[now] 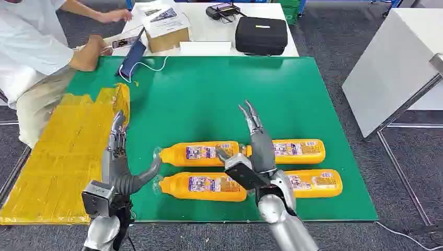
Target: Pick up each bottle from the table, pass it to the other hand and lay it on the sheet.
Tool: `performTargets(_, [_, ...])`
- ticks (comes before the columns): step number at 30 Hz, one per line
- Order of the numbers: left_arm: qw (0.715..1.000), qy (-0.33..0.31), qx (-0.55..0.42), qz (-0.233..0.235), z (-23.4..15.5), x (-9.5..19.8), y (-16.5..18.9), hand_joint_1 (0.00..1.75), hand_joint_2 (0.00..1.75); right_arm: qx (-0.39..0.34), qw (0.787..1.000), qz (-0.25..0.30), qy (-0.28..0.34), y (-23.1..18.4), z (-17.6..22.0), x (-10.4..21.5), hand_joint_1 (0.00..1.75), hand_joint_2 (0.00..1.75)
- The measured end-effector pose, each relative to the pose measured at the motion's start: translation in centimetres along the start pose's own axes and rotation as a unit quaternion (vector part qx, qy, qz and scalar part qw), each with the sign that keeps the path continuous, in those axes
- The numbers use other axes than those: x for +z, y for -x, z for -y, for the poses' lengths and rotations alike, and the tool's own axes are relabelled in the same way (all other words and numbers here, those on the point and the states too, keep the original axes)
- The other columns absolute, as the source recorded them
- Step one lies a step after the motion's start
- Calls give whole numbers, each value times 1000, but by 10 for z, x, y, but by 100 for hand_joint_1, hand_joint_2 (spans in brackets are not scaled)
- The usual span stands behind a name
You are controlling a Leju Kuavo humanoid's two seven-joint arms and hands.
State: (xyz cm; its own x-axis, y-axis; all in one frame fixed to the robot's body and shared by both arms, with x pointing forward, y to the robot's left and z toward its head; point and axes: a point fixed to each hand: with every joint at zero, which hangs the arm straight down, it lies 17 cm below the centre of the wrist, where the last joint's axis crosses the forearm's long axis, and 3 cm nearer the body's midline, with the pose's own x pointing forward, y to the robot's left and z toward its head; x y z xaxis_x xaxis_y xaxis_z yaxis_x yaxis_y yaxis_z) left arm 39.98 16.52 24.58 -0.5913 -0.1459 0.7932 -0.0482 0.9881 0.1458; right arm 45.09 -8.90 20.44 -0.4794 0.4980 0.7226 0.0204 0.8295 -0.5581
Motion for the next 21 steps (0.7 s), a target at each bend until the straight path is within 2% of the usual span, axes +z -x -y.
performTargets(4, [1000,7,-2,-2,5,-5,1,0,175,81,995,-12,-50,23,-20,-14,0,175])
performTargets(11, [1000,17,9,-6,15,-15,4,0,175,176,977,-31,-115,56,-41,-36,0,175])
performTargets(21, [999,24,21,-12,22,-18,8,0,175,228,959,-44,-162,79,-54,-46,0,175])
